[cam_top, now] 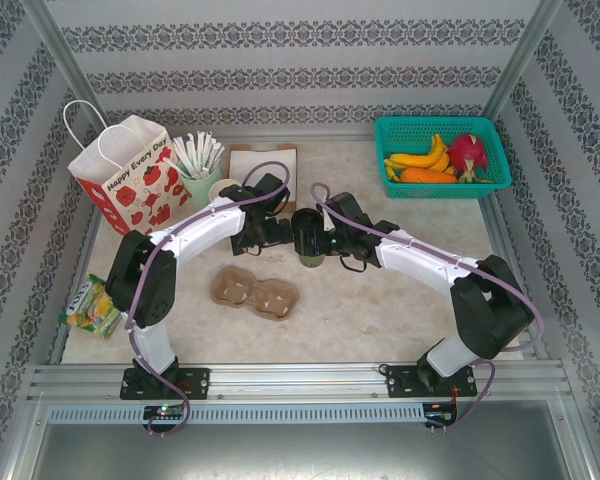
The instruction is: Pack the takeout coffee
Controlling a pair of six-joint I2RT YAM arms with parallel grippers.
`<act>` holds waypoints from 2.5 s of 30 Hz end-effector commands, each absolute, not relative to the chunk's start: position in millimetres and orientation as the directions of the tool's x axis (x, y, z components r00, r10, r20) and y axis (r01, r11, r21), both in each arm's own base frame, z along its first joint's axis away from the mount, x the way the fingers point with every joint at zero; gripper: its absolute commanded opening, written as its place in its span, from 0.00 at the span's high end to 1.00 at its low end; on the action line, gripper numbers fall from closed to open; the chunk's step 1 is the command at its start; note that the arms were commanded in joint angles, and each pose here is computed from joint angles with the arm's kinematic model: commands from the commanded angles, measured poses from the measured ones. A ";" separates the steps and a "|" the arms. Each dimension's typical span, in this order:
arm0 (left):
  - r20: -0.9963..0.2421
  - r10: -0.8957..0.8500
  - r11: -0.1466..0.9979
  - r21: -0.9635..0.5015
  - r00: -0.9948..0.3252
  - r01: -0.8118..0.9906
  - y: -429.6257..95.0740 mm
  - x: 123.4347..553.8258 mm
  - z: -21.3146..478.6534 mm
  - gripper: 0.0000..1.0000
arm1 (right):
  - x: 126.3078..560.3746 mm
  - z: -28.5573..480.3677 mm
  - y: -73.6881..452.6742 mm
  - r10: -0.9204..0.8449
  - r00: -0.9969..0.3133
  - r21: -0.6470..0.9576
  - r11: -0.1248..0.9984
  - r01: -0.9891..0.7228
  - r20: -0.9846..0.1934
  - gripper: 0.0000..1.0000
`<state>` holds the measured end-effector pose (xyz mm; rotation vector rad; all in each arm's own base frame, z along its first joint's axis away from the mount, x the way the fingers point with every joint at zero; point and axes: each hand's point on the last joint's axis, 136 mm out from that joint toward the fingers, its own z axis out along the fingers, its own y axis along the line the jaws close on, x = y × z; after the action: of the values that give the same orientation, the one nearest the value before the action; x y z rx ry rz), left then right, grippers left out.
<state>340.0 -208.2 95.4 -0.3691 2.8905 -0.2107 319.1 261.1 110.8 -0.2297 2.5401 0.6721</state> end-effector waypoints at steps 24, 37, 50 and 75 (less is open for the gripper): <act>-0.397 -0.486 0.872 -0.268 -0.778 -0.409 -104.1 295.0 160.3 0.00 | 464.5 102.9 194.5 0.210 -0.819 0.371 0.929 -0.004 -0.534 0.19; -0.294 -0.490 0.870 -0.232 -0.821 -0.436 -79.6 254.0 113.0 0.00 | 540.7 88.1 219.9 0.264 -0.809 0.395 0.918 0.043 -0.525 0.16; -0.238 -0.388 0.913 -0.232 -0.890 -0.336 -91.9 248.9 77.4 0.00 | 561.2 117.2 228.0 0.251 -0.796 0.408 0.913 0.006 -0.551 0.07; -0.163 -0.291 0.889 -0.411 -0.943 -0.203 -177.6 262.6 65.7 0.00 | 437.7 193.1 151.5 0.221 -0.747 0.372 0.927 -0.038 -0.628 0.02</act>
<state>250.6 -152.2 55.3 -0.3996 2.8675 -0.4944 455.3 172.5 191.1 0.1102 2.3798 0.5230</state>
